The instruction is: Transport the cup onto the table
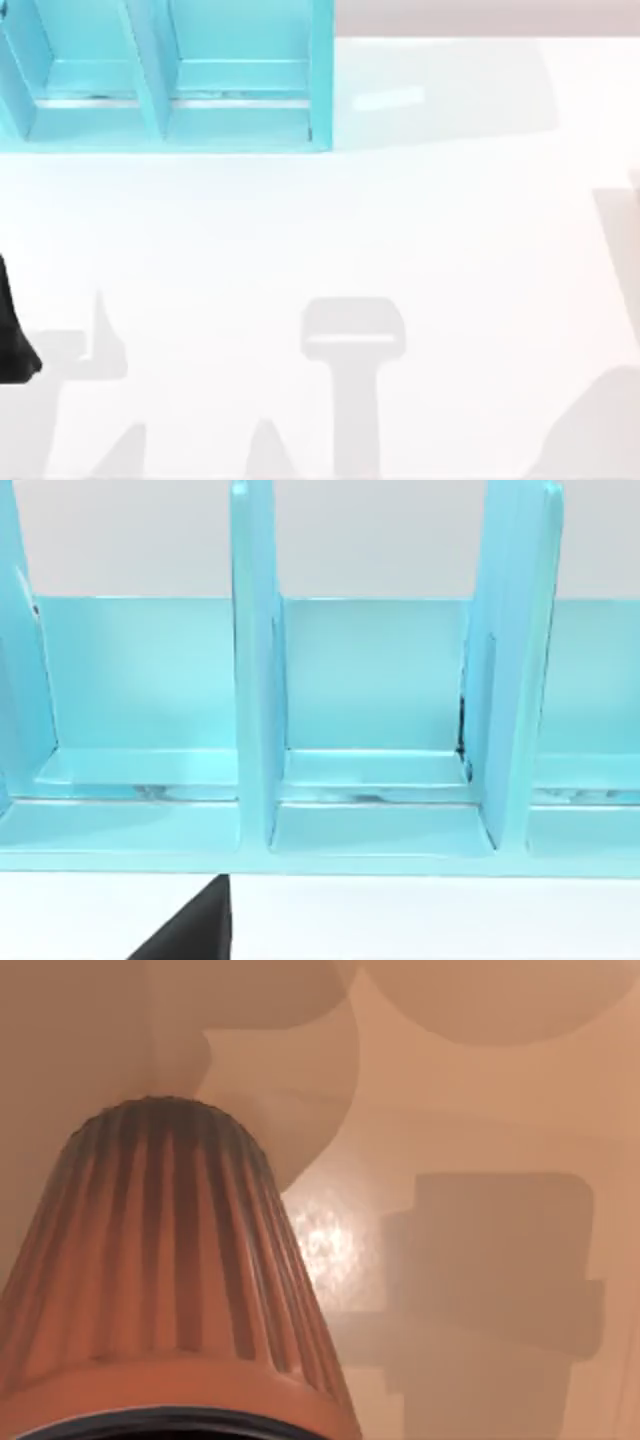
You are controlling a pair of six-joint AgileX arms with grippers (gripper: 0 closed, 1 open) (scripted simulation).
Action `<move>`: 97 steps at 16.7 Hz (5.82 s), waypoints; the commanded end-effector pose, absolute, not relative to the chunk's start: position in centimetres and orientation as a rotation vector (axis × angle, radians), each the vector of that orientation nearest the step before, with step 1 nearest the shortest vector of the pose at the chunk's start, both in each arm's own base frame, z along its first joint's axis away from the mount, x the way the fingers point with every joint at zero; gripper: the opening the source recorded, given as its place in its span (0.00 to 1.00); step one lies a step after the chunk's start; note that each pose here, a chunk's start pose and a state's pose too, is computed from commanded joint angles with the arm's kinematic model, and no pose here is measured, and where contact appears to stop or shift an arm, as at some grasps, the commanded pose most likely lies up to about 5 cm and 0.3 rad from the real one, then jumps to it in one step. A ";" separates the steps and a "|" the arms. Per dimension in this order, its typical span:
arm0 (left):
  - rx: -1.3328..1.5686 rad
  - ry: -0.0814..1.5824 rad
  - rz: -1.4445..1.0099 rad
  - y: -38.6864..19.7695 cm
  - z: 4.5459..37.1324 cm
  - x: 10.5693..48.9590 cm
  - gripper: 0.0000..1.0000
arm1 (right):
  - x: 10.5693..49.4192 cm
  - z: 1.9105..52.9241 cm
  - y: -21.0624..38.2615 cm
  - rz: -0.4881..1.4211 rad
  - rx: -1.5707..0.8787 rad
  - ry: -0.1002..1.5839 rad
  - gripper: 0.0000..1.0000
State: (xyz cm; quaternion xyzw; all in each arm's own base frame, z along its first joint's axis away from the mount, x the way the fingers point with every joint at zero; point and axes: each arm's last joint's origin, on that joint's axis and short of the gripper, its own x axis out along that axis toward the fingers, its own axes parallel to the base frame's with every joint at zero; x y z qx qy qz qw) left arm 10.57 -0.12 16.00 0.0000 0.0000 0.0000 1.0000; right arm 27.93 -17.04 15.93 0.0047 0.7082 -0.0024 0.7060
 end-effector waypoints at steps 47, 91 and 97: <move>0.000 0.000 0.000 -0.1 16.0 10.6 1.00 | 31.9 27.3 11.4 0.019 -0.062 1.519 0.00; 0.000 0.000 0.000 -0.1 16.0 10.6 1.00 | 21.3 19.6 33.9 -0.065 -0.049 1.544 0.30; 0.000 0.000 0.000 -0.1 16.0 10.6 1.00 | 21.3 19.6 33.9 -0.065 -0.049 1.544 0.75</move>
